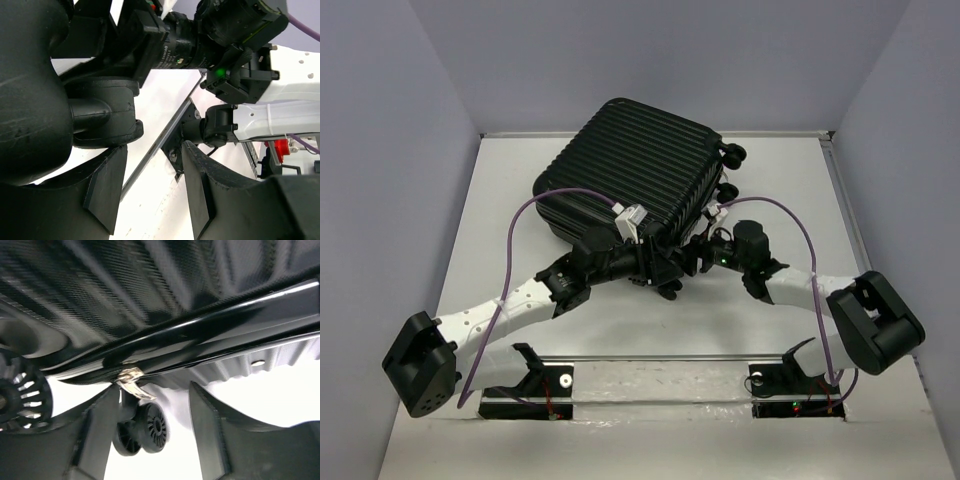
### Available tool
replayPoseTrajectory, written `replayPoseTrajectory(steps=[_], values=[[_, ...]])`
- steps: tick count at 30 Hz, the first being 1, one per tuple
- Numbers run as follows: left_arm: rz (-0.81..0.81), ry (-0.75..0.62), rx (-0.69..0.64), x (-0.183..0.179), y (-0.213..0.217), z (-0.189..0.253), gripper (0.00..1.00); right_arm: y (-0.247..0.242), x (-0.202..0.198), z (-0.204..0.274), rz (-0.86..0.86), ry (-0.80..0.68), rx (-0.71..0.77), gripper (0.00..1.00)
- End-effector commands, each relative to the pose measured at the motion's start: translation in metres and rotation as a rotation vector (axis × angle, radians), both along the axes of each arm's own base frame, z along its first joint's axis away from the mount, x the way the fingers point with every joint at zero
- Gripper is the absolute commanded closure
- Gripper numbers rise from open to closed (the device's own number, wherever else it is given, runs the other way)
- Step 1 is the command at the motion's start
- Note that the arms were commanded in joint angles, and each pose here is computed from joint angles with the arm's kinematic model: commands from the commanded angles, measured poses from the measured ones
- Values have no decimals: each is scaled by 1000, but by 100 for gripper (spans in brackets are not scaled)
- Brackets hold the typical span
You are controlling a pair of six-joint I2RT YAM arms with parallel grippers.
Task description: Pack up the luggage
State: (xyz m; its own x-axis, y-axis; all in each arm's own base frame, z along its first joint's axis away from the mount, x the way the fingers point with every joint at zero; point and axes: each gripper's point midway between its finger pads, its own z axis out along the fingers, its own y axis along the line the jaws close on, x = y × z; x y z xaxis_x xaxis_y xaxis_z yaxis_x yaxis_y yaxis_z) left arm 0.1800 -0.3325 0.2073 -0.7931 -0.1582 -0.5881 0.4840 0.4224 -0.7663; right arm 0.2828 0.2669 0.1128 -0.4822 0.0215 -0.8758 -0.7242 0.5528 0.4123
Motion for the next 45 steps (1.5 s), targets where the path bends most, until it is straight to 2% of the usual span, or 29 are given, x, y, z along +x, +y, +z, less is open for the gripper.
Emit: replayPoseTrajectory(steps=[1, 6, 8, 14, 28, 31, 32, 34, 37, 45], values=[[15, -52, -36, 7, -4, 21, 41, 3, 3, 41, -10, -106, 29, 35], [11, -51, -30, 8, -5, 19, 41, -6, 3, 31, -47, -78, -28, 36], [11, -51, -30, 8, -6, 19, 41, -4, 4, 33, -40, -92, -15, 36], [9, -51, -29, 8, -6, 20, 41, 9, 16, 32, -2, -97, -5, 47], [24, -54, -10, 11, -5, 15, 41, 20, 13, 47, 16, -135, 101, 54], [32, -57, -8, 12, -4, 15, 42, 19, 8, 50, 14, -143, 92, 52], [35, -58, -7, 12, -3, 15, 42, 17, 8, 51, 9, -148, 90, 46], [37, -57, -6, 12, -3, 15, 42, 15, 8, 52, 4, -153, 75, 41], [37, -56, -5, 12, -3, 14, 42, 15, 9, 53, 6, -157, 67, 40], [43, -59, -6, 13, -2, 14, 42, 28, 10, 52, 65, -139, 103, 58]])
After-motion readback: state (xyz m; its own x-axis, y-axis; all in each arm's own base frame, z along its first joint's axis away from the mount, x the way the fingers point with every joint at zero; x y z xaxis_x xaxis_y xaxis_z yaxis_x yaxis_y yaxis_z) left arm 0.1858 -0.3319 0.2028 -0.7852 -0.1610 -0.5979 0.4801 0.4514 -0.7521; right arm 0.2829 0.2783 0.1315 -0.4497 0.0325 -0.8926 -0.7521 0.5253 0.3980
